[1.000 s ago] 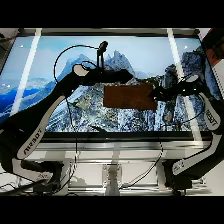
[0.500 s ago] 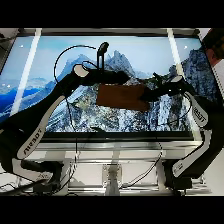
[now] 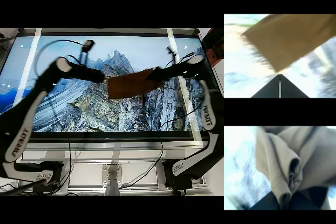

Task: Fold the clothes and pants, and hang the long-sleeved shirts on hangers.

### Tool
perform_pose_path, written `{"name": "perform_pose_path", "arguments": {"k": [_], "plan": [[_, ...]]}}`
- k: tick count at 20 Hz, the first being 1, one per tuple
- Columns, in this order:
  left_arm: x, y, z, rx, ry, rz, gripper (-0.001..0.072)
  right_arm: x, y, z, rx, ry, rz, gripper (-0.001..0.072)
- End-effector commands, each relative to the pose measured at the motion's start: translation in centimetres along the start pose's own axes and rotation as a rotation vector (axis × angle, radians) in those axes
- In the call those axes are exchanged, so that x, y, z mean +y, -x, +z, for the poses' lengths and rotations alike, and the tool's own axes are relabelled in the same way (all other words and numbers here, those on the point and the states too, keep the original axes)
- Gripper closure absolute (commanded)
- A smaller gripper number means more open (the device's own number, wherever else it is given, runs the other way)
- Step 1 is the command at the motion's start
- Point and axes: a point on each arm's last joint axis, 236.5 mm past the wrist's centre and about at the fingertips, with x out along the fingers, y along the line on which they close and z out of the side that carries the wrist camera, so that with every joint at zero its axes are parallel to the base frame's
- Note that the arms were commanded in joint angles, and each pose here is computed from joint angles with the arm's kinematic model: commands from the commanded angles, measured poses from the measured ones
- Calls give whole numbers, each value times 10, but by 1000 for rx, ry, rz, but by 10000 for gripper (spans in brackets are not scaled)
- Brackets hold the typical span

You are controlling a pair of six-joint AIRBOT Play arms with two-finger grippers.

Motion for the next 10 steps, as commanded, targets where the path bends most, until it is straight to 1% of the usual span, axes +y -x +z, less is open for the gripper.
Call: {"name": "perform_pose_path", "arguments": {"k": [1, 3, 5, 7, 10], "plan": [[95, 85, -30, 111, 26, 299, 694, -50, 101, 36, -186, -107, -175, 699], [133, 142, -50, 160, 61, 437, 693, -101, 166, 31, -276, -250, -305, 698], [158, 195, -74, 212, 112, 545, 693, -150, 225, 8, -335, -368, -421, 699], [172, 236, -91, 216, 184, 608, 693, -193, 275, -32, -346, -479, -503, 699], [188, 275, -102, 175, 256, 674, 693, -232, 324, -105, -287, -651, -578, 698]]}}
